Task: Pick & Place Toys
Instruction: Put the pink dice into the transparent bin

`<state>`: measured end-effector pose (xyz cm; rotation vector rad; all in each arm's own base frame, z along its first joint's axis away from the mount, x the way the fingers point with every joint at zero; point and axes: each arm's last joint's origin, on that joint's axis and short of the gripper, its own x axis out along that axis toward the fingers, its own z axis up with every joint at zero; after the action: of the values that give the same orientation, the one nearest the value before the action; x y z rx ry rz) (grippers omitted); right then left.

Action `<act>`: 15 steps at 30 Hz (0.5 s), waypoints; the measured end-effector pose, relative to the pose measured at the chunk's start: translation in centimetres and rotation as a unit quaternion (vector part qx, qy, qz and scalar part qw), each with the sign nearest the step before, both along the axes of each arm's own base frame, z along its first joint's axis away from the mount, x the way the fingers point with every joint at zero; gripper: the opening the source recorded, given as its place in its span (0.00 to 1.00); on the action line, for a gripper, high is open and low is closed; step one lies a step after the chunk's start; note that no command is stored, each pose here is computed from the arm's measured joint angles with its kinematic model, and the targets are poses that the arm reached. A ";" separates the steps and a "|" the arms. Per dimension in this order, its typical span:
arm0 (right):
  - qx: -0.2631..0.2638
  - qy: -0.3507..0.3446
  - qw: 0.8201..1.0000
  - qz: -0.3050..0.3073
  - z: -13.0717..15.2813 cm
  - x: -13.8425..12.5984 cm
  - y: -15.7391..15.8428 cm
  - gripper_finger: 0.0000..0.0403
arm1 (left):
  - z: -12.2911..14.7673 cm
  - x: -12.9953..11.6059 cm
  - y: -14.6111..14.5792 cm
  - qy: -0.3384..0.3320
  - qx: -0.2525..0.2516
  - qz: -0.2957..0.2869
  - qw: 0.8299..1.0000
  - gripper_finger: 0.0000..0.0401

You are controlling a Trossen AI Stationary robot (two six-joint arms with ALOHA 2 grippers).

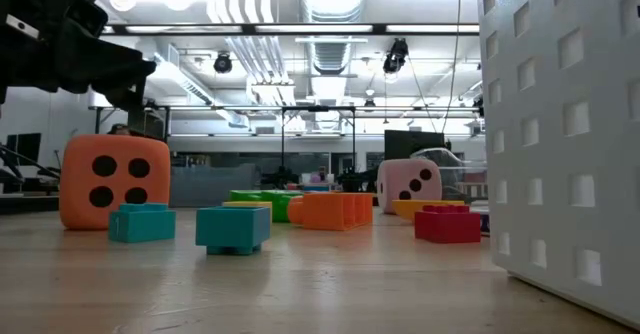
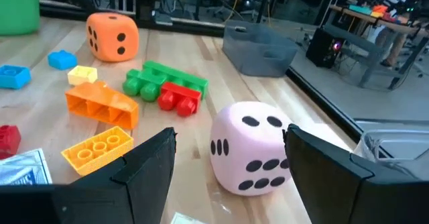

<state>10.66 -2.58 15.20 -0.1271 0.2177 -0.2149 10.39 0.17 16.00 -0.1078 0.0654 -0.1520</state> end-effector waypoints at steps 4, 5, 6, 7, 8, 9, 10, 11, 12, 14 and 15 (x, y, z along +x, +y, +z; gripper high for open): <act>0.002 0.008 1.000 0.000 -0.1 0.1 0.0 0.68 | 0.0 0.0 0.0 0.000 -0.001 0.000 1.000 0.28; 0.002 0.009 1.000 0.000 -0.2 0.1 0.0 0.68 | 0.0 0.0 0.0 0.000 -0.001 0.000 1.000 0.28; 0.002 0.010 1.000 0.000 -0.2 0.1 0.0 0.68 | 0.0 0.0 0.0 0.000 -0.002 0.000 1.000 0.28; 0.003 0.012 1.000 0.000 -0.2 0.1 0.0 0.68 | 0.0 0.0 0.0 0.000 -0.002 0.000 1.000 0.28; 0.003 0.014 1.000 0.000 -0.3 0.1 0.0 0.68 | 0.0 0.0 0.0 0.000 -0.002 0.000 1.000 0.28; 0.004 0.015 1.000 0.000 -0.3 0.1 0.0 0.68 | 0.0 0.0 0.0 0.000 -0.002 0.001 1.000 0.28; 0.004 0.017 1.000 0.000 -0.3 0.2 0.0 0.68 | 0.0 0.0 0.0 0.000 -0.002 0.002 1.000 0.28; 0.004 0.018 1.000 0.000 -0.3 0.2 0.0 0.68 | 0.0 0.0 0.0 0.000 -0.002 0.004 1.000 0.28; 0.004 0.018 1.000 0.000 -0.3 0.2 0.0 0.68 | 0.0 0.0 0.0 0.000 -0.001 0.006 1.000 0.28; 0.005 0.021 1.000 0.000 -0.4 0.2 0.0 0.68 | 0.0 0.0 0.0 0.000 0.000 0.006 1.000 0.28; 0.005 0.021 1.000 0.000 -0.4 0.2 -0.1 0.68 | 0.0 0.0 0.0 -0.001 0.009 0.007 1.000 0.28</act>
<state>10.86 -2.63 14.80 -0.1214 0.2613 -0.2113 10.40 0.22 16.00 -0.0898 0.0631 -0.1370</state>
